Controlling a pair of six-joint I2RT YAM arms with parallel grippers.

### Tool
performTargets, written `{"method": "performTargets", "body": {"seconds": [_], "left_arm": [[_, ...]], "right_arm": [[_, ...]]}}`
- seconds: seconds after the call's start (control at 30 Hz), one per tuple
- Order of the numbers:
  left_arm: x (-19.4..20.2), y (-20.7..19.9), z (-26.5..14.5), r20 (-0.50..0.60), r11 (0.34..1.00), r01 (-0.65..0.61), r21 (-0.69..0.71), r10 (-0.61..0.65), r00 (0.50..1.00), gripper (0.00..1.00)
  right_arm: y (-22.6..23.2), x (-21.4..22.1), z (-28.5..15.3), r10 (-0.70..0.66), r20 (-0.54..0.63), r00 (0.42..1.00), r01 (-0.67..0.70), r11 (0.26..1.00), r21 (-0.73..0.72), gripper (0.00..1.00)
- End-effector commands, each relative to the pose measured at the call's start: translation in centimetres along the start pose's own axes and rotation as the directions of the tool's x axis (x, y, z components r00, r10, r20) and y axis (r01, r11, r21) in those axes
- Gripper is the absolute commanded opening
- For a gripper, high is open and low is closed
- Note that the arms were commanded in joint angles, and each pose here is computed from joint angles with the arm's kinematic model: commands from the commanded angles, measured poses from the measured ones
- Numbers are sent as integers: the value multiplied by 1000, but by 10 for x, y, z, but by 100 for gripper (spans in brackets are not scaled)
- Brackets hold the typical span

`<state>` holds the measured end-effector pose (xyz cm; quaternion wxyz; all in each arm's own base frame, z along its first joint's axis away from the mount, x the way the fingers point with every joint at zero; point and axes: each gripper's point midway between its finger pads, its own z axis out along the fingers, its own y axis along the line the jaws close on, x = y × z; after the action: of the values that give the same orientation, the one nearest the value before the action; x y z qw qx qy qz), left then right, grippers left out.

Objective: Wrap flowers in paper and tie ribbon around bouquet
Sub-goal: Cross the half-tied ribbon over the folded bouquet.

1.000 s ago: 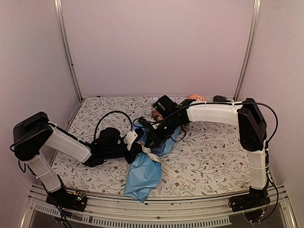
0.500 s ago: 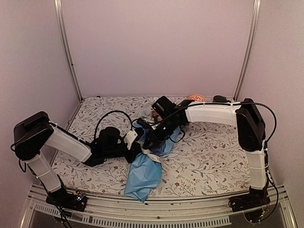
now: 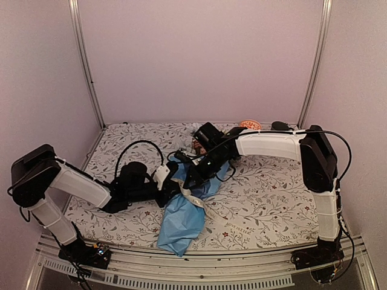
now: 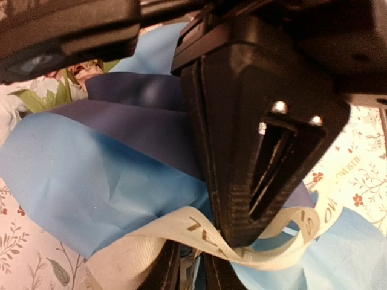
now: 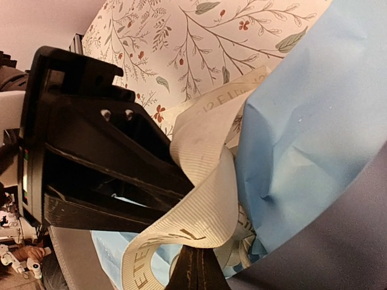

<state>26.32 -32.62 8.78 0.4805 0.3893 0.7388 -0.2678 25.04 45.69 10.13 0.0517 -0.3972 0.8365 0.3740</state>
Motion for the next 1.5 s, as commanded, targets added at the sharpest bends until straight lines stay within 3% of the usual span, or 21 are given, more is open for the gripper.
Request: {"method": "performTargets", "body": {"seconds": [0.0,0.23,0.33,0.43,0.53,0.73,0.9,1.1,1.37,1.47], "left_arm": [[-18,4,-18,60,999,-22,-25,23,998,21],[-17,1,-30,26,998,-64,-18,65,998,27],[-25,-1,-37,44,996,-88,-12,88,995,36],[-32,10,-41,43,986,-145,-82,148,988,45],[-36,25,-41,10,971,-181,-159,185,983,47],[-14,39,-42,-90,991,-10,-131,-2,996,57],[23,28,-48,-181,989,112,-95,-127,975,75],[54,25,-40,-275,980,175,-95,-195,942,82],[48,32,-53,-214,973,175,-151,-205,955,83],[58,34,-54,-232,972,170,-163,-205,951,96]], "right_arm": [[11,-21,-29,-34,82,996,34,999,7,0],[9,-25,-33,-29,99,995,27,999,22,0],[9,-24,-33,-28,101,995,25,999,29,0],[7,-24,-34,-22,102,995,18,999,42,0],[4,-28,-39,-21,122,992,12,997,78,0],[4,-34,-49,-12,179,984,-8,994,109,0],[2,-31,-44,4,173,985,-21,995,98,0],[5,-34,-47,2,189,982,-19,996,88,0],[4,-30,-47,2,183,983,-19,996,92,0],[5,-32,-48,-2,189,982,-15,996,90,0]]}}
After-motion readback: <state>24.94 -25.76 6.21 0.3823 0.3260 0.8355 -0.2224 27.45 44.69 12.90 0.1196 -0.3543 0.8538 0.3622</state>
